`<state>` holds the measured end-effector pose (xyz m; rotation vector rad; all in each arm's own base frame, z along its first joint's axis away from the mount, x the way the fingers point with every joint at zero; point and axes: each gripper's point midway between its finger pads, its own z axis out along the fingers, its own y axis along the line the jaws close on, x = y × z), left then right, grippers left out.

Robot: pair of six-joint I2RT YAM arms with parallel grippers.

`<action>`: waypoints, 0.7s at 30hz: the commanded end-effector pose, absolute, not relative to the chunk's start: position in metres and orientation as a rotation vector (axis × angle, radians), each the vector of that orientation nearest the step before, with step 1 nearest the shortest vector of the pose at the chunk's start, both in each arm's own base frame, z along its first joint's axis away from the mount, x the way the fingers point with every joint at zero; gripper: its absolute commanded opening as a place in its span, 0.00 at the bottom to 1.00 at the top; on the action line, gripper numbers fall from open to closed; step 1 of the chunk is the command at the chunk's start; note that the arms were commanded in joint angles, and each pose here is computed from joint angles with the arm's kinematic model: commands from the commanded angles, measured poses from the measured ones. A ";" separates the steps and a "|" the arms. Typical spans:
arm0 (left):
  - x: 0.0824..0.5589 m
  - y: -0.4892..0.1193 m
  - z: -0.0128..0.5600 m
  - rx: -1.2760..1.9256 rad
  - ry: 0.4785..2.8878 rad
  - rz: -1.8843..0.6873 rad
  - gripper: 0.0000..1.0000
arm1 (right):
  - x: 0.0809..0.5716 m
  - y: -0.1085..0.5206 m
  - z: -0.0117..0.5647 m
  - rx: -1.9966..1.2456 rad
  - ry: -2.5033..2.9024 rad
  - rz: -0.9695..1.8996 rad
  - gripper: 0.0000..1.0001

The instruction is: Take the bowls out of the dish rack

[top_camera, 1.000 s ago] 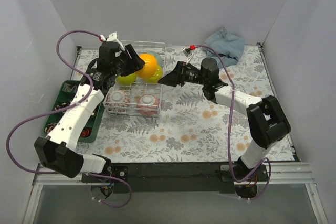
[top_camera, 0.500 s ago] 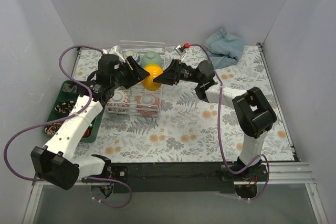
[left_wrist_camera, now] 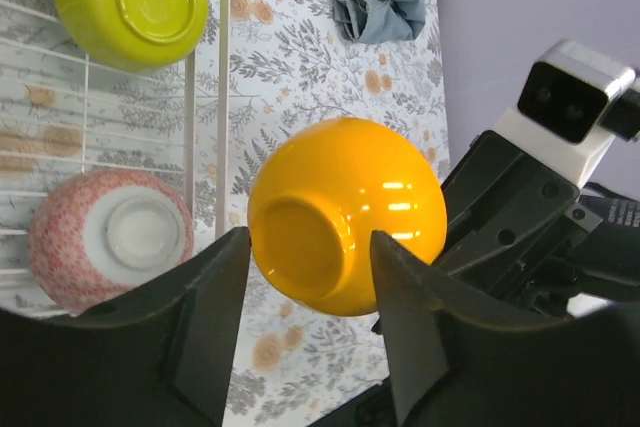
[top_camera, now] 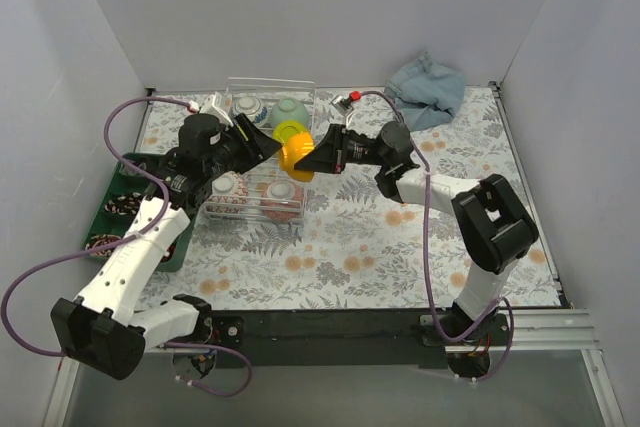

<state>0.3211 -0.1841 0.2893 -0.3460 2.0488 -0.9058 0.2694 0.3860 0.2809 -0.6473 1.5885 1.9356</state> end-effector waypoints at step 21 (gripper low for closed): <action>0.248 -0.088 0.232 -0.255 1.914 -0.451 0.98 | 0.372 0.094 0.160 -0.671 2.461 -0.294 0.01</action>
